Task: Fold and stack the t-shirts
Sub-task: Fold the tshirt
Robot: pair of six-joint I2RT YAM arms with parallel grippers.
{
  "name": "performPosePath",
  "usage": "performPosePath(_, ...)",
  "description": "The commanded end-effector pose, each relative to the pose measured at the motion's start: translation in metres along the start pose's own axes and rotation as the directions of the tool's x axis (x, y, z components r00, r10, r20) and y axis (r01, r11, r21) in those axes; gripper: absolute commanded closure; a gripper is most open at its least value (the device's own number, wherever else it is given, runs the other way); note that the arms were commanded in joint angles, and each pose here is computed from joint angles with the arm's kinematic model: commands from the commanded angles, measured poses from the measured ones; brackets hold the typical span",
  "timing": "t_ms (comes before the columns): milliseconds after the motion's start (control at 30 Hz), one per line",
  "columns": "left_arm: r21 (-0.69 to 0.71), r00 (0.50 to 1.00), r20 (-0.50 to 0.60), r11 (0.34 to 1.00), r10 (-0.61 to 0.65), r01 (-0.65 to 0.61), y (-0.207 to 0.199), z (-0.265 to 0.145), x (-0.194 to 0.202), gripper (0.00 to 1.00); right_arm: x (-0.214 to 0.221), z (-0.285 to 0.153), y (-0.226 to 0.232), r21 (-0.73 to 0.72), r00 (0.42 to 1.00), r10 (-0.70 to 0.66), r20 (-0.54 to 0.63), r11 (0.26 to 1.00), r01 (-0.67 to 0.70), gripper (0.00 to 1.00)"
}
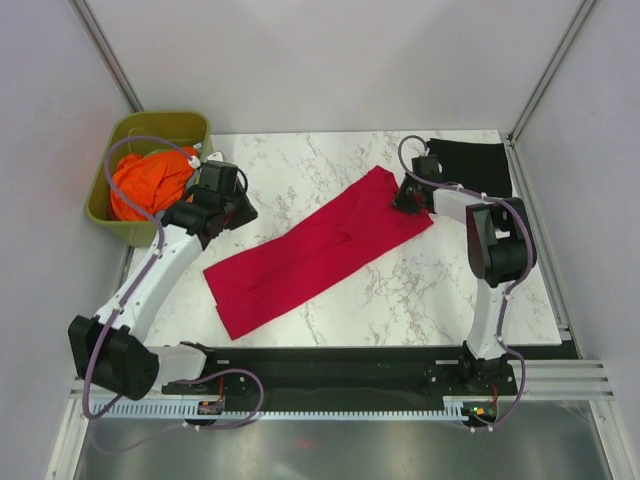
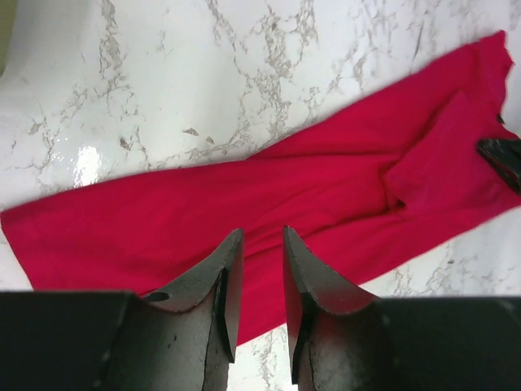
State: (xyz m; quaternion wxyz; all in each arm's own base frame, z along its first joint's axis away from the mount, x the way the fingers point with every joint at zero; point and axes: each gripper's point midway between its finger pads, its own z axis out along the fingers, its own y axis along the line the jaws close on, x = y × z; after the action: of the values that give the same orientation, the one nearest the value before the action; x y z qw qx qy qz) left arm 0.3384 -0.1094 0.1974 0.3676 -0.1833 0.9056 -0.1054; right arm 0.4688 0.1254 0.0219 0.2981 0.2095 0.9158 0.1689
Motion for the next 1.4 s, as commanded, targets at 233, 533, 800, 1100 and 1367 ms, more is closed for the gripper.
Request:
performPosePath(233,0.21,0.999,0.033,0.978,0.006,-0.013,-0.032,-0.008,0.008,0.63,-0.073,0.102,0.071,-0.159,0.976,-0.215,0.039,0.963,0.218,0.73)
performPosePath(533,0.341,0.962,-0.175,0.93,0.207,-0.138,-0.061,0.006,0.105,0.63,-0.117,-0.013,0.125,-0.266,0.968,-0.188,0.169,0.936,0.229,0.59)
performPosePath(800,0.266,0.916,-0.369,0.962,0.158,-0.059,-0.035,0.053,0.175,0.64,-0.078,-0.056,0.09,-0.191,0.994,-0.05,0.101,0.979,0.069,0.54)
performPosePath(1100,0.139,0.872,-0.483,0.99,0.086,-0.021,-0.001,0.069,0.232,0.66,-0.058,-0.049,0.045,-0.105,0.994,-0.054,0.097,0.992,0.064,0.53)
performPosePath(1367,0.105,0.846,-0.53,0.994,0.06,-0.004,-0.006,0.043,0.282,0.65,-0.075,0.012,0.003,-0.1,0.998,-0.029,0.052,0.994,0.035,0.52)
